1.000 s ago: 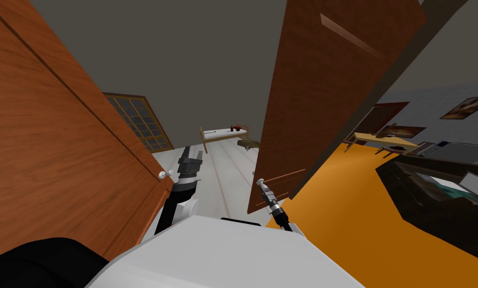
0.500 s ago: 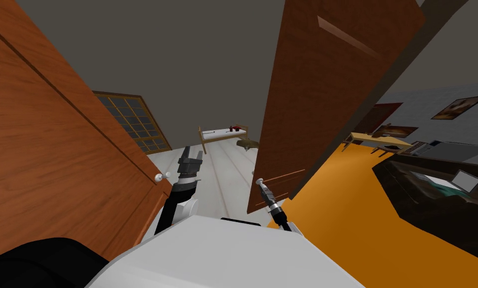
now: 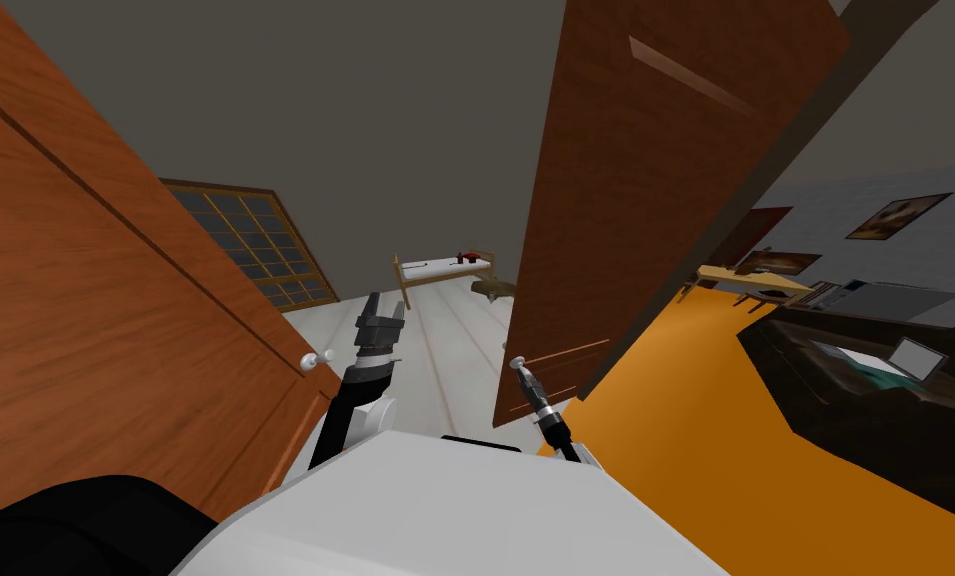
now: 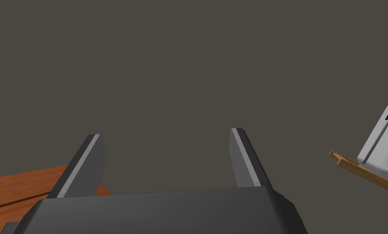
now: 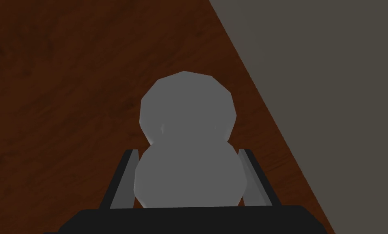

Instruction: Push the door open

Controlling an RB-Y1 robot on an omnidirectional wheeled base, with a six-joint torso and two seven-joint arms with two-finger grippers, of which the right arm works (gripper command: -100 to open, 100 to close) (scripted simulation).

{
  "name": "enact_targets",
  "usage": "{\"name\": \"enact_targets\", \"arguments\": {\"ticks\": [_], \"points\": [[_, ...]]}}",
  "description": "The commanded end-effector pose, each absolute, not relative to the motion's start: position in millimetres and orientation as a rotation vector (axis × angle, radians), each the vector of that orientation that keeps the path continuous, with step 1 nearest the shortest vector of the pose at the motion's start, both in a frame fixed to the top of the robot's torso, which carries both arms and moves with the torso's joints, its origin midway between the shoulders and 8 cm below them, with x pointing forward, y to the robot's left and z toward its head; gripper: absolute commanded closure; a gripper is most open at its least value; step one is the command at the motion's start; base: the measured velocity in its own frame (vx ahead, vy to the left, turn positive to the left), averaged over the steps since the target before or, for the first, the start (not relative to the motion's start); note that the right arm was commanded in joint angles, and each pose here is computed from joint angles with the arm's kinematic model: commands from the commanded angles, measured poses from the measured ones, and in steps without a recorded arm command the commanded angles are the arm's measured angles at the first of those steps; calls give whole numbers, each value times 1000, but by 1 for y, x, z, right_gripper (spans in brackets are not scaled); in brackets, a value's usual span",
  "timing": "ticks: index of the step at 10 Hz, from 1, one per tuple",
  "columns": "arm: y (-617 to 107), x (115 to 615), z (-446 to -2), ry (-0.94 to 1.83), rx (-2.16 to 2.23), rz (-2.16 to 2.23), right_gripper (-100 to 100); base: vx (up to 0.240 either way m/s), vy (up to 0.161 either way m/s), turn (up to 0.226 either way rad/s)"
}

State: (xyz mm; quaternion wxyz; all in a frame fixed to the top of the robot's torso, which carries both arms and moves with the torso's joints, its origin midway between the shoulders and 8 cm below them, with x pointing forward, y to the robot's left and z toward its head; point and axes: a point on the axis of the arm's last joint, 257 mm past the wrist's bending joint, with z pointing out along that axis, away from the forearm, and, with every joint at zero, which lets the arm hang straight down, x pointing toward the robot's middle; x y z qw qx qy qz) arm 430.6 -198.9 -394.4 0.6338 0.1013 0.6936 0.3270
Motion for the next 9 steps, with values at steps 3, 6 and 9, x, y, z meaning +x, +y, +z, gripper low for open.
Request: {"name": "enact_targets", "arguments": {"ticks": [3, 6, 9], "points": [[-199, 437, -389, 1567, 331, 829, 100, 36, 12, -28], [-196, 439, -389, 1556, 413, 900, 100, 46, 23, -39], [-193, 442, -388, 1542, 490, 965, 100, 43, 14, -38]]}}
